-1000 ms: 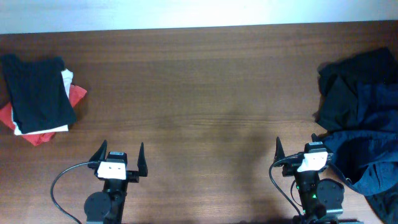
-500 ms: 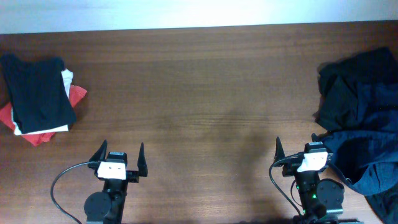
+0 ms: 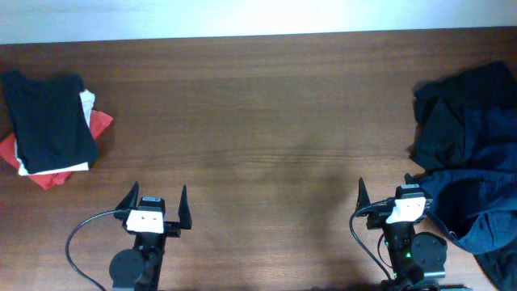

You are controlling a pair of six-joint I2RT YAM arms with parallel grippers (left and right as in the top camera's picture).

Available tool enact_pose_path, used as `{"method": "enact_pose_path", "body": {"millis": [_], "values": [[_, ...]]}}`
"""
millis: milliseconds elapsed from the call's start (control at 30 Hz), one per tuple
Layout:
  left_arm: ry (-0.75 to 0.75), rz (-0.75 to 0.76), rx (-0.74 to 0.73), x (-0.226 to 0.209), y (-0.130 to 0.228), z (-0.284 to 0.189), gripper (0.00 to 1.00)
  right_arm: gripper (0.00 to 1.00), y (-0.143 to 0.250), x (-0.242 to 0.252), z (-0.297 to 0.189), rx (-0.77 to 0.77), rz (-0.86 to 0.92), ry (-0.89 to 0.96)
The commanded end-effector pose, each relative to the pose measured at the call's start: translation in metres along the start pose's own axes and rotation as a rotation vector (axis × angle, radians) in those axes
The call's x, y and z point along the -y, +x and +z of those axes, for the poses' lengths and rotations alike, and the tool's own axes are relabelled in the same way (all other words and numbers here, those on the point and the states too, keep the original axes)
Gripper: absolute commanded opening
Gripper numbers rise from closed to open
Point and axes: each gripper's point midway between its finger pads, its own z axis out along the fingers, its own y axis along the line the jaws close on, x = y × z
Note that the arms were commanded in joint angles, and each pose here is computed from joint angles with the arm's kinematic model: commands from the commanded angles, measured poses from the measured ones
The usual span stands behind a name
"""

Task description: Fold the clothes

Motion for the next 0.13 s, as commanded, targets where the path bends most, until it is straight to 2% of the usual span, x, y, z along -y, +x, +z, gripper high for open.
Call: {"method": "enact_pose_path", "body": {"millis": [0, 100], "values": [[-0.010, 0.015, -0.003, -0.0022, 0.0019, -0.0001, 0.99, 0.99, 0.0025, 0.0027, 0.0003, -0.001, 0.001, 0.013], [-0.010, 0.015, -0.003, -0.0022, 0.0019, -0.0001, 0.99, 0.99, 0.0025, 0.0027, 0.0003, -0.001, 0.001, 0.013]]}}
